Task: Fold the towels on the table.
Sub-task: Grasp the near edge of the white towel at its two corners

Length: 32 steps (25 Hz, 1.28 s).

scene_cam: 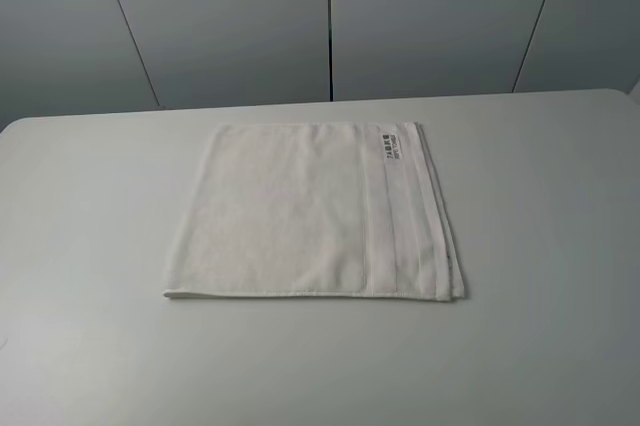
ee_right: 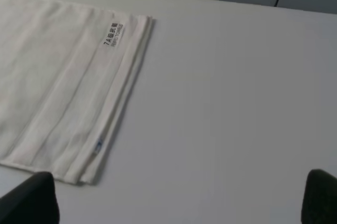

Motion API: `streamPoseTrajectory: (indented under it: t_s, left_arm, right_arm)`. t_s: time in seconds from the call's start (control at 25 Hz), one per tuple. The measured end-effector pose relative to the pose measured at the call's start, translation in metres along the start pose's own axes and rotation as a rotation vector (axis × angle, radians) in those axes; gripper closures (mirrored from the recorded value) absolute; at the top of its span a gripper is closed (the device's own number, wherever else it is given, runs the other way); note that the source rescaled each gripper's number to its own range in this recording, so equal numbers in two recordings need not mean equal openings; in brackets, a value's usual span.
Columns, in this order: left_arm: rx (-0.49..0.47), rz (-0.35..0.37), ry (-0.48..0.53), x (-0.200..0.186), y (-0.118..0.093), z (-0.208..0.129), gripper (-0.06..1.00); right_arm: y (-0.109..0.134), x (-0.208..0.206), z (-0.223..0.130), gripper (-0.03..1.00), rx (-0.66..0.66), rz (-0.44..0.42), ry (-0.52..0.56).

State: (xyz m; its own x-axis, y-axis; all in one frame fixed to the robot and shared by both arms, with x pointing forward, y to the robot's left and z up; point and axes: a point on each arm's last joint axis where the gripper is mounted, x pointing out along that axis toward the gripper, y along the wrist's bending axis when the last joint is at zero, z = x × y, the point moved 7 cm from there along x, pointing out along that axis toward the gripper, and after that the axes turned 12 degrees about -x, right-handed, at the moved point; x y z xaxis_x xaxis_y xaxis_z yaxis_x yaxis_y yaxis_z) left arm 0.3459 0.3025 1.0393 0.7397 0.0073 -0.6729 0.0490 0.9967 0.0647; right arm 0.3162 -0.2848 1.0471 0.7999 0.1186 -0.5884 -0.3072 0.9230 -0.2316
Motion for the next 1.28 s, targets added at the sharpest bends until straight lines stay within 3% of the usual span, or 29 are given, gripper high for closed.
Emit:
streamPoseTrajectory:
  t_s: [0.2, 0.44, 0.52, 0.64, 0.92, 1.12, 1.28]
  left_arm:
    - [0.166, -0.031, 0.154, 0.029, 0.001, 0.024, -0.05]
    - [0.304, -0.145, 0.318, 0.081, -0.007, 0.035, -0.05]
    - [0.353, -0.173, 0.354, 0.099, -0.013, 0.035, -0.05]
    - [0.501, -0.230, 0.377, 0.126, -0.031, 0.036, -0.05]
    - [0.861, -0.294, 0.413, 0.185, -0.076, 0.024, -0.05]
    - [1.011, -0.356, 0.499, 0.220, -0.104, -0.005, -0.05]
    - [1.091, -0.405, 0.558, 0.242, -0.120, -0.030, -0.05]
  right_arm:
    - [-0.002, 0.028, 0.029, -0.03, -0.083, 0.106, 0.139]
    - [0.003, 0.090, 0.046, -0.03, -0.187, 0.300, 0.349]
    - [0.008, 0.112, 0.043, -0.03, -0.229, 0.364, 0.420]
    - [0.018, 0.136, 0.040, -0.03, -0.356, 0.458, 0.470]
    - [0.032, 0.169, 0.030, -0.03, -0.631, 0.623, 0.465]
    - [0.042, 0.179, 0.035, -0.03, -0.736, 0.694, 0.370]
    - [0.044, 0.189, 0.031, -0.03, -0.757, 0.721, 0.374]
